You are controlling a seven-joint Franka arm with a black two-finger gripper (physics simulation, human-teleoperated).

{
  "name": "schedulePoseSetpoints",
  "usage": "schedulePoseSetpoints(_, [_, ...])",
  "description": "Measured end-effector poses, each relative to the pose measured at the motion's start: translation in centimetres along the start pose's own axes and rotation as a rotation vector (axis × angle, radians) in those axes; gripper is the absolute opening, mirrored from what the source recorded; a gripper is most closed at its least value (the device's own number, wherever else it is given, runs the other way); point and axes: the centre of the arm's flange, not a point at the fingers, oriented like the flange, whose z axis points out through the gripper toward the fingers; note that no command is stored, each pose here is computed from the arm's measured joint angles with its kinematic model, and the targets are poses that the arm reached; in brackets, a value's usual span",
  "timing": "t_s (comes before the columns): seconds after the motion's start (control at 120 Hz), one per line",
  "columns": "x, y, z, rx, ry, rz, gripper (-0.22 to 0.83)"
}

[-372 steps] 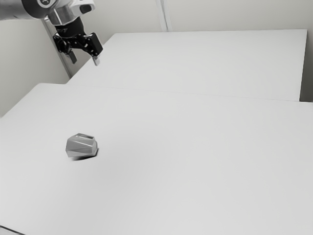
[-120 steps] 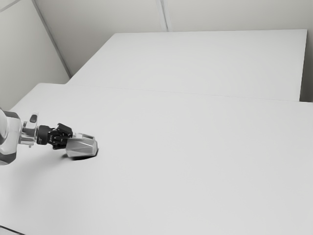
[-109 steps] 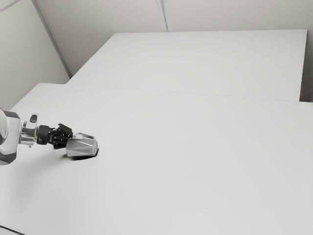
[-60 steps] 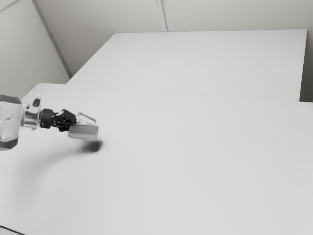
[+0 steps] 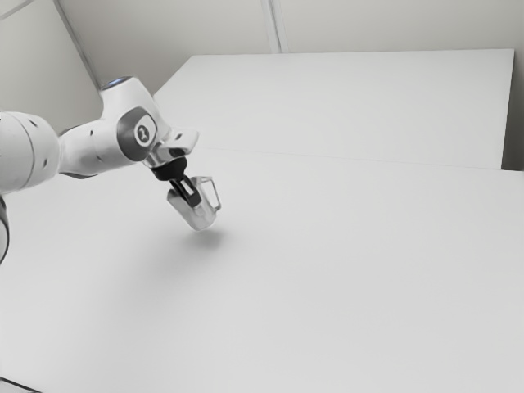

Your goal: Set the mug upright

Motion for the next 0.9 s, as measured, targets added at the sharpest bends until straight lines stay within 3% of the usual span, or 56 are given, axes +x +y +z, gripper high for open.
schedulePoseSetpoints(0.258, [-5.1,5.6,2.4,0.104,-0.037,-0.011,-0.17])
schedulePoseSetpoints(0.5, [-4.8,7.8,3.7,0.202,-0.148,-0.012,-0.17])
schedulePoseSetpoints(0.792, [-5.6,7.5,5.7,0.188,-0.178,-0.183,-0.17])
schedulePoseSetpoints(0.9, [-5.7,7.3,5.7,0.184,-0.170,-0.232,0.07])
